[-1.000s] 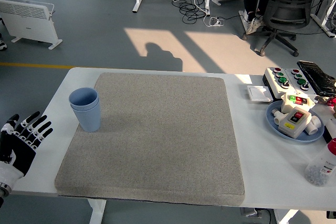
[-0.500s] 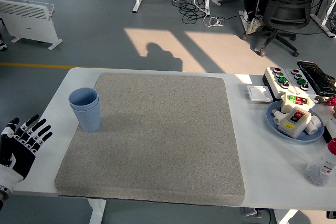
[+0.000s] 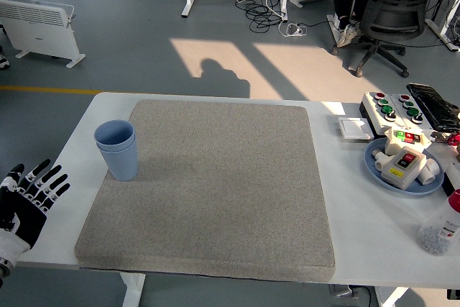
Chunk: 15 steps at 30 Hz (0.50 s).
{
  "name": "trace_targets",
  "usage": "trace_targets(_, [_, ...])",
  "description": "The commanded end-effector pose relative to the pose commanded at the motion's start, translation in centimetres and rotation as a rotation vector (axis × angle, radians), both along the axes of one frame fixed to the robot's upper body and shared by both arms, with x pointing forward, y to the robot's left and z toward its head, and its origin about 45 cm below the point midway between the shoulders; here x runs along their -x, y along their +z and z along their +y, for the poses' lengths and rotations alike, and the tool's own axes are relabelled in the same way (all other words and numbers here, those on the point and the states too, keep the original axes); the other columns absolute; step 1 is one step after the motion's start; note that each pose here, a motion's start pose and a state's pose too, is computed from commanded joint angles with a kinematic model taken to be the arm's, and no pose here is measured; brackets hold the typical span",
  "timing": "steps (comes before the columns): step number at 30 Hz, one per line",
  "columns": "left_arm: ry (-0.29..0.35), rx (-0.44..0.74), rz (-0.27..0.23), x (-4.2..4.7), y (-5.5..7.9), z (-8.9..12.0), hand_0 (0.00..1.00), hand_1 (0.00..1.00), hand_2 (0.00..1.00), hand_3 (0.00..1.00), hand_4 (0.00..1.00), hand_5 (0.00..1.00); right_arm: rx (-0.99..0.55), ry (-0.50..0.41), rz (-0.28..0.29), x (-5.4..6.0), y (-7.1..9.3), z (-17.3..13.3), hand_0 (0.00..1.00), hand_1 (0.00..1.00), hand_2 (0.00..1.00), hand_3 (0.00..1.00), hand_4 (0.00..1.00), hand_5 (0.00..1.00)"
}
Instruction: Push cup pick cup insert cup
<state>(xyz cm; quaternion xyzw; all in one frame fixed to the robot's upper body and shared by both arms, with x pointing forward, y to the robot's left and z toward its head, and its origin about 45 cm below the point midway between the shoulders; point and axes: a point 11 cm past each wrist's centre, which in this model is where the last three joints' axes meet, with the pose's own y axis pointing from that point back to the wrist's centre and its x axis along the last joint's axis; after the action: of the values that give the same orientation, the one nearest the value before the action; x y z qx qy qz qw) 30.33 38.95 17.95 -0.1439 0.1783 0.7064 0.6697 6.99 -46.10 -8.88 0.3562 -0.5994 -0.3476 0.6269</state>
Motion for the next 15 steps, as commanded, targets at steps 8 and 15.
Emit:
trace_targets(8, [0.005, -0.003, -0.002, -0.05, 0.09, 0.11, 0.805, 0.801, 0.812, 0.819, 0.604, 0.998, -0.002, 0.002, -0.007, -0.34, 0.02, 0.07, 0.71, 0.636, 0.648, 0.588, 0.123, 0.412])
trace_targets(15, [0.013, -0.008, -0.012, -0.16, 0.47, 0.45, 0.807, 0.802, 0.813, 0.82, 0.615, 0.998, -0.003, 0.0, -0.017, -0.73, 0.08, 0.1, 0.71, 0.636, 0.649, 0.587, 0.123, 0.412])
